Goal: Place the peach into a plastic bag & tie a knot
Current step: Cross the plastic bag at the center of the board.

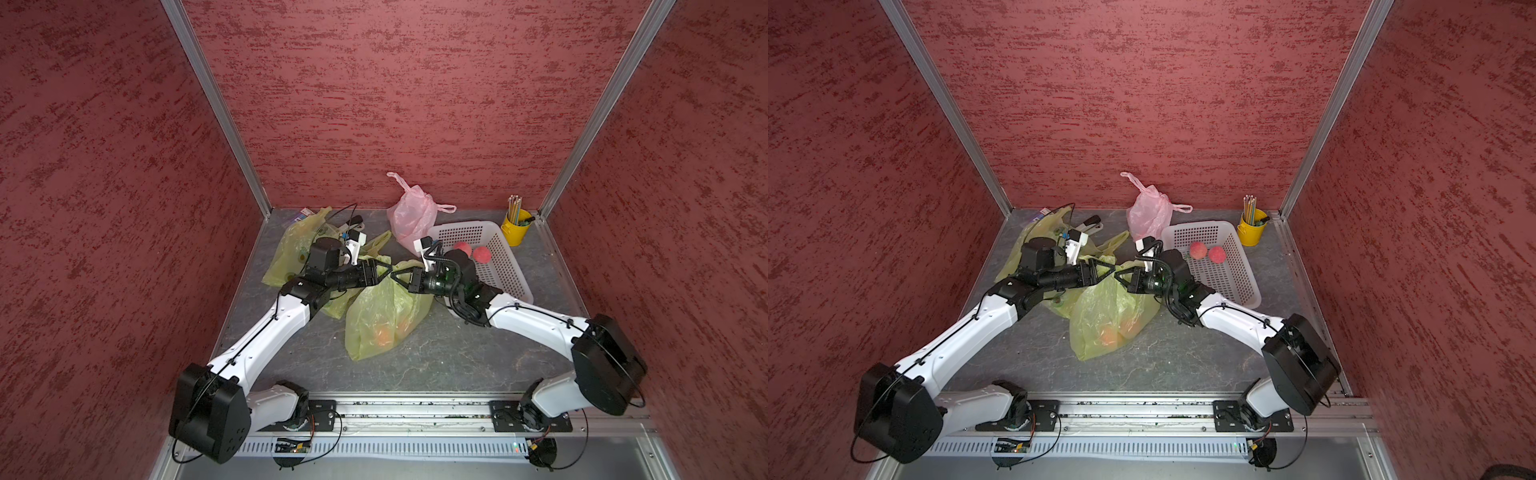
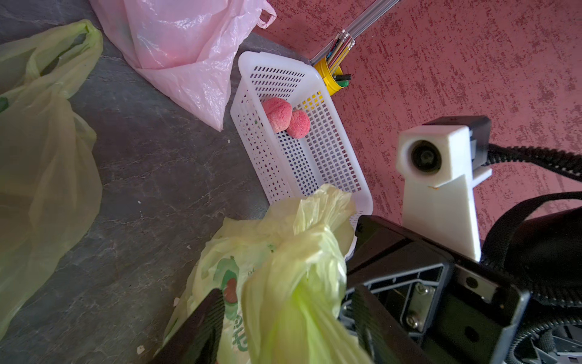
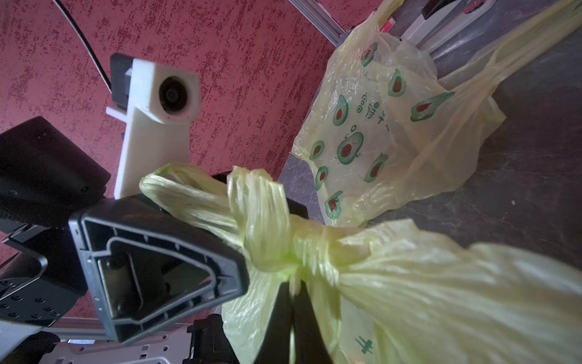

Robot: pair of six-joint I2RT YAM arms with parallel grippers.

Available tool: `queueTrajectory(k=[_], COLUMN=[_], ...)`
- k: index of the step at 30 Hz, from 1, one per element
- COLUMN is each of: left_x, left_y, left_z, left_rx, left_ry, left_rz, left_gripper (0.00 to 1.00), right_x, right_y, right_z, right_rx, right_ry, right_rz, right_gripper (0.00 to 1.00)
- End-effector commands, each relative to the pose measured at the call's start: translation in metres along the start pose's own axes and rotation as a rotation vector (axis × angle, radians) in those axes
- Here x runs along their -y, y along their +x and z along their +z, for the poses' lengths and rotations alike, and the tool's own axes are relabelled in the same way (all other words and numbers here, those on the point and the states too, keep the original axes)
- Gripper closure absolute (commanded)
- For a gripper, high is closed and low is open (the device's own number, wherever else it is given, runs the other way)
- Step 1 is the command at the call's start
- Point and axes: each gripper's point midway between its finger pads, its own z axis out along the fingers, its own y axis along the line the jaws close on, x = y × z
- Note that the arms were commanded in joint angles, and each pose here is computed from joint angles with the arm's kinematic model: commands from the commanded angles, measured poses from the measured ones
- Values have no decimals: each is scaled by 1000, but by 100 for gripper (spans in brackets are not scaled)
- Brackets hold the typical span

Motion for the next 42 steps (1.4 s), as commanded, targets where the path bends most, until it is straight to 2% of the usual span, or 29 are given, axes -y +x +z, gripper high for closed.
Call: queueTrajectory(k=[1, 10, 17, 21, 25, 29, 33, 36, 42], left_x=[20, 26, 31, 36, 43, 56, 86, 105, 133], left_y=[-13, -1, -9, -14, -20, -25, -20, -14, -1], left_z=[1, 4, 4, 7, 4, -14, -38, -54, -75], left_rx=[9, -42, -39, -46, -41, -87, -152, -206, -278], left_ry=[86, 136, 161, 184, 246, 379, 507, 573, 665], left_rz=[24, -1, -25, -25, -19, 13, 108, 146, 187], left_gripper=[38, 55, 68, 83, 100, 100, 100, 100, 100], right_x=[-17, -18, -20, -22, -43, -70, -106, -124, -147], right_y=[-4, -6, -2, 4, 3, -12, -36, -45, -31], right_z=[-2, -4, -5, -5, -18, -42, -72, -85, -80], right_rx=[13, 20, -5, -46, -69, -81, -51, -38, -167], right_ry=[-46, -41, -43, -49, -74, -55, -53, -64, -215], right_rz=[-14, -28, -53, -70, -158, -323, -478, -563, -630], right_gripper=[100, 100, 100, 100, 100, 71, 46, 34, 24])
